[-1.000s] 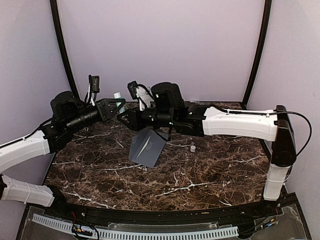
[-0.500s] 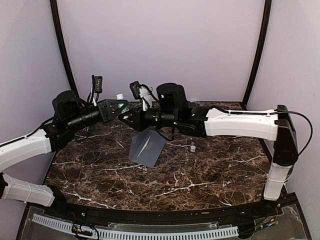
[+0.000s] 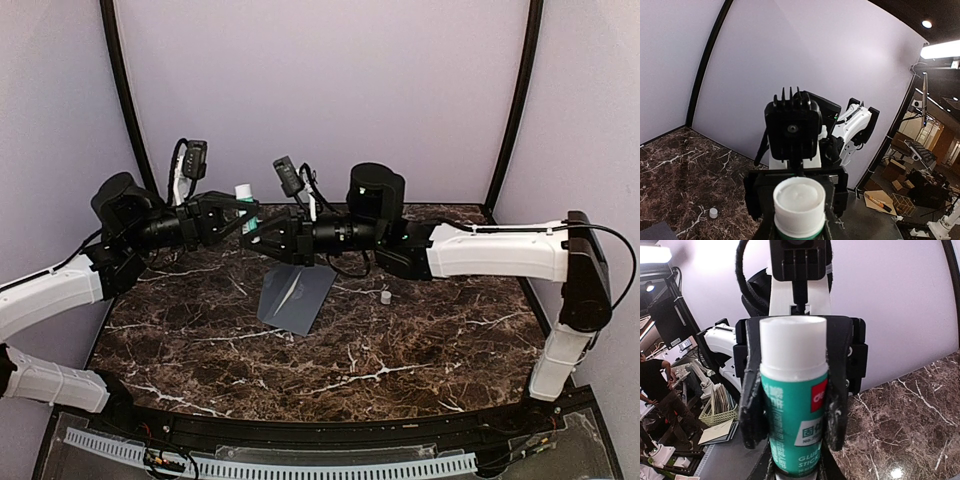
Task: Place the letter into the envelope and seal it
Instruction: Unscrew the solid glue.
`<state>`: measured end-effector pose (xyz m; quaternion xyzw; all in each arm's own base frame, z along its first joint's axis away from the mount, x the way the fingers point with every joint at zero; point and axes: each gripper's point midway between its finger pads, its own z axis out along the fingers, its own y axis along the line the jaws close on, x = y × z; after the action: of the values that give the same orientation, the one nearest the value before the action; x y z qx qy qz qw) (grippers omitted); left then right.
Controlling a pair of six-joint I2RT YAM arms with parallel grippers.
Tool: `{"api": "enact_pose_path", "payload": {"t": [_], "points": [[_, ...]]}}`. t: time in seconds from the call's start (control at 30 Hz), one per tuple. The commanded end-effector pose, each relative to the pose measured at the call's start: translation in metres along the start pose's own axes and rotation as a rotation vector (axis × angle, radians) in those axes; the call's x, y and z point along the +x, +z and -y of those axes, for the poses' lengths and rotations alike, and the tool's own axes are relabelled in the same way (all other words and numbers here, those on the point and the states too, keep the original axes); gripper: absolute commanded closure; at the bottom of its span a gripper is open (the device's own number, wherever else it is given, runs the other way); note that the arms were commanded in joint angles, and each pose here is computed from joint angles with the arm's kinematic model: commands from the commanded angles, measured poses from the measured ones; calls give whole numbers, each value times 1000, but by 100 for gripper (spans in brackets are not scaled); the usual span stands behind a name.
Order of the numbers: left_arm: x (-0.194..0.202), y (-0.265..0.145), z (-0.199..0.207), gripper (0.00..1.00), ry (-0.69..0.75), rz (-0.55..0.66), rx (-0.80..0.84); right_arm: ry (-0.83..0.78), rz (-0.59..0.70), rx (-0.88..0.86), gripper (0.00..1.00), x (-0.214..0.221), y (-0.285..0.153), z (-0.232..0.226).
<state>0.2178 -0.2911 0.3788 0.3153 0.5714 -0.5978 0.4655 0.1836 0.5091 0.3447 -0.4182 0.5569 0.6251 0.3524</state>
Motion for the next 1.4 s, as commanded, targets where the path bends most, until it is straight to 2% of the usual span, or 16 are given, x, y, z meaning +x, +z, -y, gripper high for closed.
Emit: {"api": "enact_pose_path", "payload": {"t": [0.0, 0.03, 0.13, 0.2, 0.23, 0.3, 0.4, 0.57, 0.7, 0.97, 1.37], "points": [[-10, -1, 21, 100, 56, -10, 97, -74, 74, -82, 88, -32, -17, -29], [-9, -1, 20, 100, 56, -9, 94, -77, 78, -57, 87, -34, -18, -27], [-10, -1, 15, 100, 57, 4, 67, -76, 89, 29, 62, -34, -23, -16], [-13, -2, 9, 100, 59, 29, 26, -70, 106, 112, 43, -37, -28, -5], [-14, -3, 7, 100, 61, 40, 12, -72, 109, 153, 37, -38, -31, 1], [-20, -6, 1, 100, 71, 80, -40, -74, 115, 232, 29, -38, -36, 13], [-32, -10, -11, 100, 76, 142, -129, -83, 106, 298, 25, -34, -40, 23], [-42, -19, -41, 100, 49, 205, -310, -85, 64, 358, 24, -28, -34, 32], [-40, -23, -54, 100, 32, 213, -376, -74, 27, 436, 29, -19, -24, 45], [-35, -18, -60, 100, -3, 202, -367, -59, 20, 417, 36, -11, 1, 44], [-30, -15, -61, 100, -26, 186, -347, -46, 62, 440, 49, -20, 11, 53]]}}
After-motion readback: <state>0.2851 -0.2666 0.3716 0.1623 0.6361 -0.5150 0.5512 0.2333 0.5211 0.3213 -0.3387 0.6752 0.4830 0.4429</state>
